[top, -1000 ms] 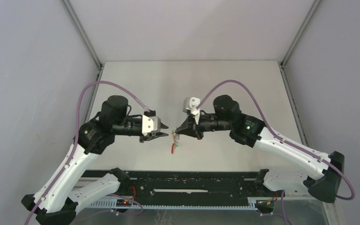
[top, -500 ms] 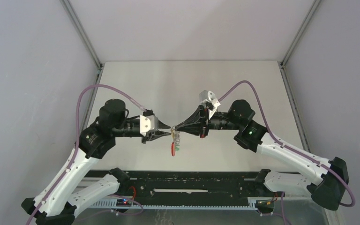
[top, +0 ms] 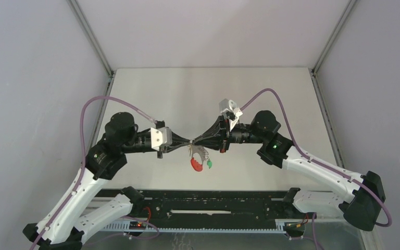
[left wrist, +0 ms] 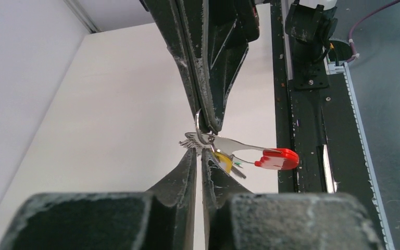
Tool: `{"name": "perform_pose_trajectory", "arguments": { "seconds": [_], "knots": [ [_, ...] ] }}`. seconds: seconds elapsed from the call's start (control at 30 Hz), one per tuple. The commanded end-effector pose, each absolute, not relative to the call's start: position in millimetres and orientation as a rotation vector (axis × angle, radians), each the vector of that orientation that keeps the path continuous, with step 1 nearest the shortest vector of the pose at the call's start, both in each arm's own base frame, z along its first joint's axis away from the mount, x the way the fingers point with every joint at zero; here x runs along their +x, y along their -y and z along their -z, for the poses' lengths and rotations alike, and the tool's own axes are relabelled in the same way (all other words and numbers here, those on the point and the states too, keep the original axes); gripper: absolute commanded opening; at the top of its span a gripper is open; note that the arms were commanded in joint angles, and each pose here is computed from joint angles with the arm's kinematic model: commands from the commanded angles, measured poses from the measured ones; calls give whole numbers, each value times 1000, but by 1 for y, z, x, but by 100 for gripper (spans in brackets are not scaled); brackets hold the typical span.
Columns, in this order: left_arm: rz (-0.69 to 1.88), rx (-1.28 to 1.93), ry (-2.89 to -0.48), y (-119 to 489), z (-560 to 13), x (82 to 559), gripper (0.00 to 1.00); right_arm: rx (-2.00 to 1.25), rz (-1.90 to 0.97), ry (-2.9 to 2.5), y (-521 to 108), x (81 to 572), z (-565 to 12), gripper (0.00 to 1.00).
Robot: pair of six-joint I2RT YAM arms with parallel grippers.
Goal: Put the keys on the keyring
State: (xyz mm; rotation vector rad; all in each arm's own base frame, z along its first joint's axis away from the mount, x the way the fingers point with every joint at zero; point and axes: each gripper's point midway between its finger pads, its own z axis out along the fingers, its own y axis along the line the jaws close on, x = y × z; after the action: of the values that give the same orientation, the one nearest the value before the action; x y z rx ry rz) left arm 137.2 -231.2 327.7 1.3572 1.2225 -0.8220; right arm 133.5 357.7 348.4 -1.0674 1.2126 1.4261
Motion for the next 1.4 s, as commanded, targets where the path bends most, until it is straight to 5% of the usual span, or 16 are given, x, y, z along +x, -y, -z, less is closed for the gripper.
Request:
{"name": "perform_pose_trajectory", "arguments": {
  "seconds": [0.0, 0.37, 0.9, 1.0, 1.27, 1.37],
  "knots": [
    [858, 1364, -1184, 233, -326, 129, 9, -1032, -1420, -1177, -358, 134, -362, 0],
    [805, 1503, -1148, 223, -303, 116, 28, -1020, -1418, -1175, -358, 134, -364, 0],
    [764, 1358, -1185, 226, -322, 135, 29, -1024, -1419, -1172, -359, 134, -364, 0],
    [770, 1360, -1187, 227, -322, 134, 26, -1024, -1418, -1171, -359, 134, -364, 0],
    [788, 1313, -1184, 230, -332, 137, 1, -1025, -1416, -1181, -359, 134, -362, 0],
    [800, 1306, -1177, 230, -334, 136, 0, -1025, -1415, -1187, -359, 135, -361, 0]
  ]
}}
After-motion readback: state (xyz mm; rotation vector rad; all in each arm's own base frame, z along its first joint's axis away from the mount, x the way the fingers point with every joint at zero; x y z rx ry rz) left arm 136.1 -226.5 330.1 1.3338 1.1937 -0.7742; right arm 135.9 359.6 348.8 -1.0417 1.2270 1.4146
